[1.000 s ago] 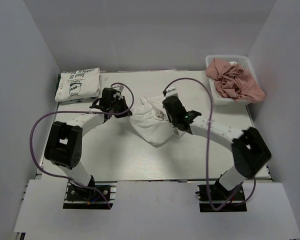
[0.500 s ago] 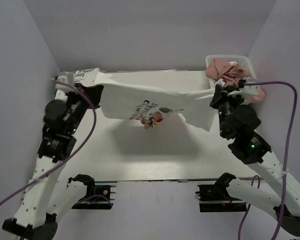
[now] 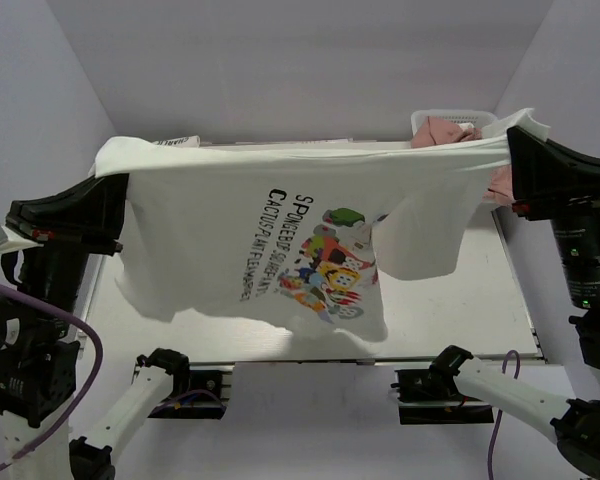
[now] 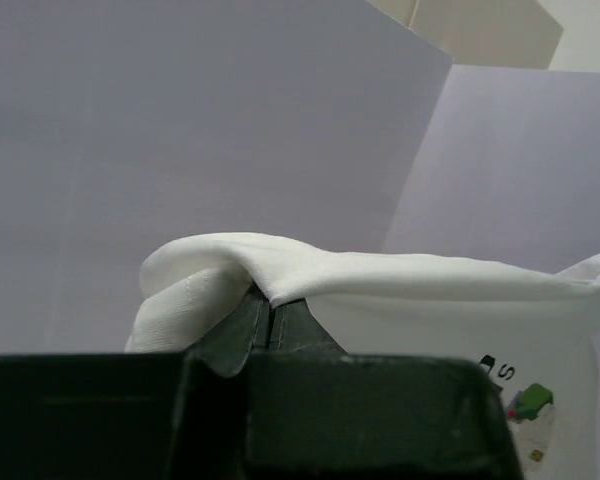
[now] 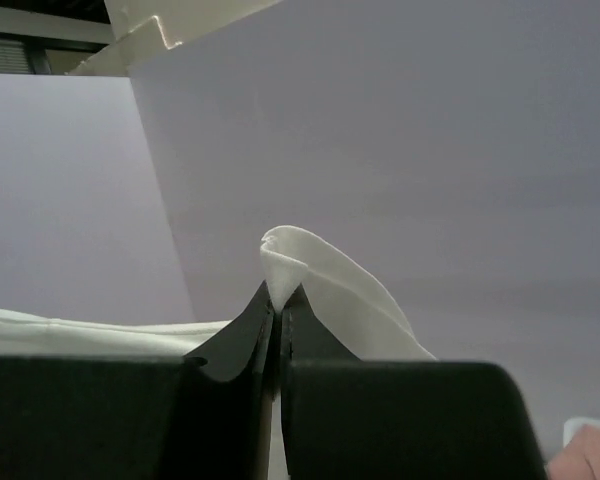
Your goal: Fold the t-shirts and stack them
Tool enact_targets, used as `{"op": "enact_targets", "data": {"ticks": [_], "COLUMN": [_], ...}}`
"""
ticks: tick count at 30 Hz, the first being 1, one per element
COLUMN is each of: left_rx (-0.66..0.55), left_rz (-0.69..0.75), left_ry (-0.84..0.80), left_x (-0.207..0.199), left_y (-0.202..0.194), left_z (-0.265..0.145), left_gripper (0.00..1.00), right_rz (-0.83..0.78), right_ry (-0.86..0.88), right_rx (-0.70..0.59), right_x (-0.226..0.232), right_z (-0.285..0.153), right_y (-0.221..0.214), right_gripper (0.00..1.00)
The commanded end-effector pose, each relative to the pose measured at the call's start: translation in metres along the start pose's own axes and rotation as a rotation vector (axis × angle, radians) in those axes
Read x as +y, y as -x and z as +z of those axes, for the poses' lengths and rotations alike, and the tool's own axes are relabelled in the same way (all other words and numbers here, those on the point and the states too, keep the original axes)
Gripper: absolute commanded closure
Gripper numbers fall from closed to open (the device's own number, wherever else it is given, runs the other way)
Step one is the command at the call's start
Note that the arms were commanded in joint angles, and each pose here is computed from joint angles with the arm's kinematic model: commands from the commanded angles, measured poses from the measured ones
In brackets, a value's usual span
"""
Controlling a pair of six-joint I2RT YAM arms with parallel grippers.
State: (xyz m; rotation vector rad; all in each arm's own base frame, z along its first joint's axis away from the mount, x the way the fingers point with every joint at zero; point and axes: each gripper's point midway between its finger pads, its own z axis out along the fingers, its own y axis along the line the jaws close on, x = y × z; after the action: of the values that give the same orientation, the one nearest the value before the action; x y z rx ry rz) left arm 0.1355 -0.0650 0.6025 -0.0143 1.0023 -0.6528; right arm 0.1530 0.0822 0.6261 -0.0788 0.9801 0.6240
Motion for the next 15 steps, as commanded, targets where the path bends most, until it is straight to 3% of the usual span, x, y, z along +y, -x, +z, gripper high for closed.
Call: {"op": "enact_targets", "data": {"ticks": [1,5,7,12,14,15], "left_rx": [-0.058,0.026,0.113,0.383,0.489,0.600], "left_rz": [0.033,0.000,-0.008,0.053,0.081,0.117], "left_ry": [0.129,0.240,0.385,0.746,0.817,0.873], "left_x": [0.020,0.050,0.088,0.188,0.213,0.236], "left_y": [0.020,-0.021,-0.067,-0.208,-0.259,-0.308], "left_z": [0.002,0.027,0.048,0.061,0.058,0.052], "left_gripper": [1.00,1.00,1.00,1.00,1.00,0.78], "right_rz": [-0.095,-0.204,-0.290,-0.550,-0.542,-0.577], "right_ry": [-0.117,-0.312,-0.459,-0.604,-0.637,-0.634], "right_rx": [-0.070,-0.047,0.015,0.266,0.348,0.445], "right_x": [-0.022,-0.049,-0.070,-0.109,-0.129,-0.158], "right_z": [0.006,0.039,0.055,0.111,0.123,0.127], "right_y": [0.029,0.001,-0.034,-0.174,-0.230,-0.273], "right_gripper": [1.00,1.00,1.00,1.00,1.00,1.00]}}
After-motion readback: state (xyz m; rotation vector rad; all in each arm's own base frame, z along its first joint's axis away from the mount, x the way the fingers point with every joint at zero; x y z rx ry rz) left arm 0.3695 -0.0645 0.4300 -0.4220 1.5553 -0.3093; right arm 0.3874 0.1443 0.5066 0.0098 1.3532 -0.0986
